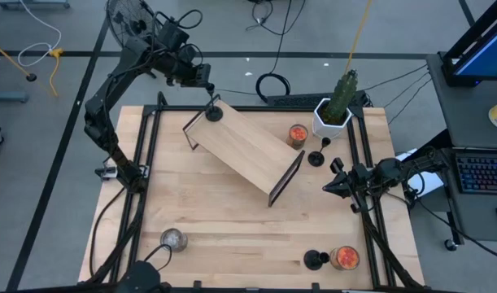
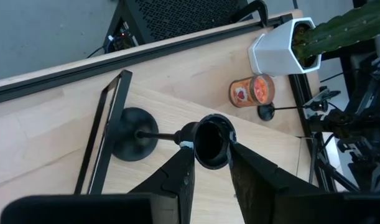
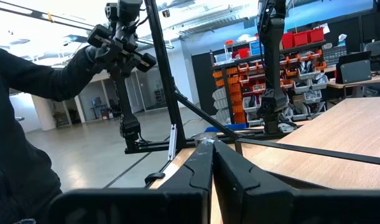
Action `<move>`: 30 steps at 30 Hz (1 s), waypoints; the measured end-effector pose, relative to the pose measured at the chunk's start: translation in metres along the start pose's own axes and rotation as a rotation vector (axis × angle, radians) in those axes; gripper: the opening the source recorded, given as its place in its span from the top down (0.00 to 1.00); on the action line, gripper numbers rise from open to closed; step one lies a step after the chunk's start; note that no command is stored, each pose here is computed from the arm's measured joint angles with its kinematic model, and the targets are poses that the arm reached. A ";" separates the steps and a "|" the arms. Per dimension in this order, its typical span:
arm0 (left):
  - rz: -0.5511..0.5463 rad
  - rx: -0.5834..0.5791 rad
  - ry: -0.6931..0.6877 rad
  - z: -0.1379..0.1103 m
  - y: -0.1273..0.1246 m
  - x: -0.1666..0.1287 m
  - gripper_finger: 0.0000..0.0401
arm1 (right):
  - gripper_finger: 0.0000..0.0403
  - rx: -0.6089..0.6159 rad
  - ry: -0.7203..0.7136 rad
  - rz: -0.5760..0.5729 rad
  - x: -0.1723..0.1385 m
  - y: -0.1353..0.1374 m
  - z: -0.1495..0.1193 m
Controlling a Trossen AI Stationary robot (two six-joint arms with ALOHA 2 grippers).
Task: Pick & Place candle stick holders
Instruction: Put the left candle holder on the shelf, then put the top candle holder on the shelf
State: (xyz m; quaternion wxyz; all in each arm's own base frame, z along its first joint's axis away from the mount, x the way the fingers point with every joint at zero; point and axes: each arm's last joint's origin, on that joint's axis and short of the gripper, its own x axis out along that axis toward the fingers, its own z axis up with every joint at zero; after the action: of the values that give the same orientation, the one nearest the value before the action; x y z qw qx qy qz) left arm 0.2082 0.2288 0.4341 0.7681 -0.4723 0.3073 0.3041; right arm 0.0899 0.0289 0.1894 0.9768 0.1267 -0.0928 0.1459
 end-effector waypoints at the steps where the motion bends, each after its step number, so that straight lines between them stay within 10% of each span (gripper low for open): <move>1: 0.003 0.003 -0.002 0.000 0.001 0.000 0.75 | 0.99 0.000 0.000 0.000 0.000 0.000 0.000; 30: 0.010 0.073 -0.083 -0.017 0.008 -0.049 0.75 | 0.99 0.008 -0.001 0.001 0.000 0.000 0.000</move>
State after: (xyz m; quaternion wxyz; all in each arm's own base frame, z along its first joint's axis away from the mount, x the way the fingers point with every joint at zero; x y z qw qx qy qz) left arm 0.1682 0.2075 0.4608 0.7954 -0.4293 0.2884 0.3160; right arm 0.0899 0.0289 0.1895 0.9762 0.1304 -0.0926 0.1465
